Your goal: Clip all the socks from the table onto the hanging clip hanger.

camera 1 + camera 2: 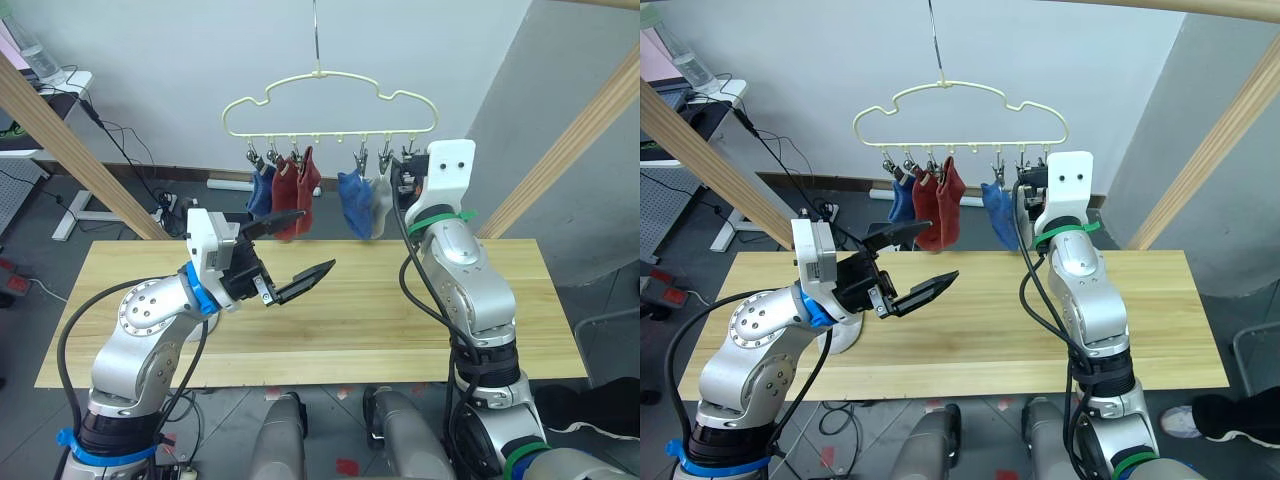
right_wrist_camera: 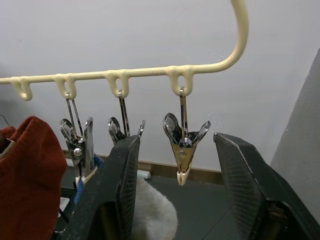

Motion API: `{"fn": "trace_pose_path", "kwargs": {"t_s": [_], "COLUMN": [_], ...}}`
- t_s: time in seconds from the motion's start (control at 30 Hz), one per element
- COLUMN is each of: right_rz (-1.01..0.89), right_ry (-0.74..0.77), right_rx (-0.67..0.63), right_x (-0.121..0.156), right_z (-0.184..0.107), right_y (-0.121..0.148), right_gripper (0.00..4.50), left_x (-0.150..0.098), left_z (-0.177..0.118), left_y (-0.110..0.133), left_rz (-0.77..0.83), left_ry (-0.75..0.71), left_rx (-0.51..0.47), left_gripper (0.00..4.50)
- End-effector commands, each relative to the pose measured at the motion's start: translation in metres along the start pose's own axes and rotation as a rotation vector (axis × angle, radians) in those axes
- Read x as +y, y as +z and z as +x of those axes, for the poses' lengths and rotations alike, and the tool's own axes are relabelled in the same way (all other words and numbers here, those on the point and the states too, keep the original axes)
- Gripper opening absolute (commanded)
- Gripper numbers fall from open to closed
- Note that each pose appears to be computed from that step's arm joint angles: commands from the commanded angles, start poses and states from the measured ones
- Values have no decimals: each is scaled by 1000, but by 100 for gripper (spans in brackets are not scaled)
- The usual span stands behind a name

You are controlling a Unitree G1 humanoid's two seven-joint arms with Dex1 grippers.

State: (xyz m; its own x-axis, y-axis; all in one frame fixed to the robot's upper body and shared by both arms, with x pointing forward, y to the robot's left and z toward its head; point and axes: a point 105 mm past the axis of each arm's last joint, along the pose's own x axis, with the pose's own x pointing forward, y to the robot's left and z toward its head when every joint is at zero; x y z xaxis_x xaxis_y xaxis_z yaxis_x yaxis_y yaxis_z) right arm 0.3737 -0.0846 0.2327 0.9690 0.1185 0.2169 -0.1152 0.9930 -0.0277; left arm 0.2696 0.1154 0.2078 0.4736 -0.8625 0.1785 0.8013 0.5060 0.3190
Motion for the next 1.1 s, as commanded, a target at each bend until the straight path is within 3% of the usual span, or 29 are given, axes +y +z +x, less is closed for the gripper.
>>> {"fn": "trace_pose_path", "kwargs": {"t_s": [0.03, 0.97, 1.07, 1.1], "right_rz": [-1, 2, 7, 9], "right_ry": [-3, -37, -34, -32], "right_rx": [-63, -62, -66, -67], "right_x": [1, 6, 8, 8], "right_z": [3, 20, 21, 21], "right_y": [17, 18, 19, 20], "right_gripper": [246, 246, 194, 155], "left_x": [-6, -7, -7, -7], "left_z": [3, 7, 7, 7], "left_y": [12, 11, 11, 11], "left_rz": [37, 31, 32, 32], "left_ry": [-15, -11, -10, -10], "left_rx": [-39, -42, -42, -42], "left_gripper": [450, 450, 450, 450]}}
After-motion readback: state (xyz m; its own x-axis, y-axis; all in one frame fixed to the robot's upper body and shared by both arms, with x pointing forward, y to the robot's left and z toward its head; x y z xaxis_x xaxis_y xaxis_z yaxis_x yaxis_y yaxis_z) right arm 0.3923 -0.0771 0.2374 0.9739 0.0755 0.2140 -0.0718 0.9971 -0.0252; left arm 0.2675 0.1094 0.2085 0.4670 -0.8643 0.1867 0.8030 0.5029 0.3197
